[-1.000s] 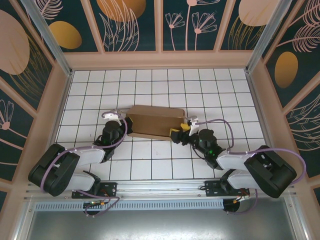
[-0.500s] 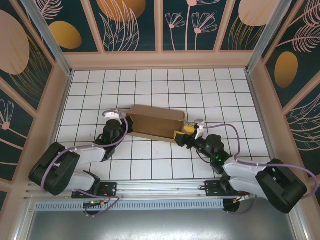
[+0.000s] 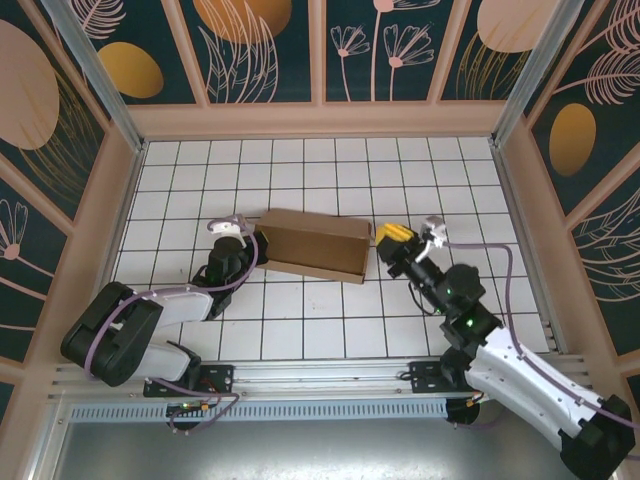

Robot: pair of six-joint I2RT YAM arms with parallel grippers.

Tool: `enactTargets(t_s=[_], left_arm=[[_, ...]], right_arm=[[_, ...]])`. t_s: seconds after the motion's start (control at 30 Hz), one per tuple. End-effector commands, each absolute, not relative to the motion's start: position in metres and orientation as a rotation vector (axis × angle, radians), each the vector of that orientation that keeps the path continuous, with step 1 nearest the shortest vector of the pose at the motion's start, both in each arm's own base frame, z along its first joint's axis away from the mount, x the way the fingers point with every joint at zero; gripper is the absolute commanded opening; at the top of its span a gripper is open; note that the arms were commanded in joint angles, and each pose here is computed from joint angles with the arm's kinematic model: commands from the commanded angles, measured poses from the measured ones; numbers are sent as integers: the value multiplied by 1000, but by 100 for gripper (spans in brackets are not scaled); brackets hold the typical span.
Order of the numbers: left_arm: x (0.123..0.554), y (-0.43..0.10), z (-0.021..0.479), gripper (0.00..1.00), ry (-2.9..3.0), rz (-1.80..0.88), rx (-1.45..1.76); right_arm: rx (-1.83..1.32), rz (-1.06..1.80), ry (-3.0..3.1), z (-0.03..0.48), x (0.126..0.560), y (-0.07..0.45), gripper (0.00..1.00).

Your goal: Fold the paper box

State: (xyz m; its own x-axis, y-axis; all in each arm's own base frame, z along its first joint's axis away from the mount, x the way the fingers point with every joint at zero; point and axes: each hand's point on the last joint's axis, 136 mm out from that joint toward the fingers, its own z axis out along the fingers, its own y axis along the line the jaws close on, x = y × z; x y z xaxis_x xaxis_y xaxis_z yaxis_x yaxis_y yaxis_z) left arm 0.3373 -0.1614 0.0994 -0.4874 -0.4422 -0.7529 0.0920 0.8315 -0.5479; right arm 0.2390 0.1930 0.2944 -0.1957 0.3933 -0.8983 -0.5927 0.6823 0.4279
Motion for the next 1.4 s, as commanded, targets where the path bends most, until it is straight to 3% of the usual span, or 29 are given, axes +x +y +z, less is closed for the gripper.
enactTargets(t_s=[0.0, 0.07, 0.2, 0.33, 0.57, 0.73, 1.0, 1.13, 1.2, 1.37], left_arm=[[323, -170, 72, 0, 2105, -655, -190], [323, -172, 75, 4, 2098, -667, -173], [316, -174, 85, 22, 2093, -714, -179], [304, -165, 98, 36, 2070, -735, -221], [291, -136, 127, 39, 2013, -678, -344], [302, -116, 183, 40, 1934, -499, -298], [345, -149, 231, 43, 1992, -419, -118], [378, -175, 224, 54, 2049, -423, -32], [396, -195, 210, 56, 2115, -457, 42], [431, -219, 148, 57, 2286, -435, 178]], right_arm=[[-231, 738, 1730, 273, 268, 210, 0], [-258, 711, 1794, 269, 287, 227, 0], [-248, 684, 1974, 245, 318, 255, 0], [-292, 683, 2056, 221, 327, 278, 0], [-333, 625, 2129, 185, 327, 281, 0], [-397, 653, 2256, 128, 310, 287, 0], [-438, 565, 2357, 75, 297, 274, 0], [-455, 494, 2420, 58, 297, 266, 0], [-428, 472, 2427, 59, 300, 261, 8], [-229, 427, 2335, 104, 315, 236, 57]])
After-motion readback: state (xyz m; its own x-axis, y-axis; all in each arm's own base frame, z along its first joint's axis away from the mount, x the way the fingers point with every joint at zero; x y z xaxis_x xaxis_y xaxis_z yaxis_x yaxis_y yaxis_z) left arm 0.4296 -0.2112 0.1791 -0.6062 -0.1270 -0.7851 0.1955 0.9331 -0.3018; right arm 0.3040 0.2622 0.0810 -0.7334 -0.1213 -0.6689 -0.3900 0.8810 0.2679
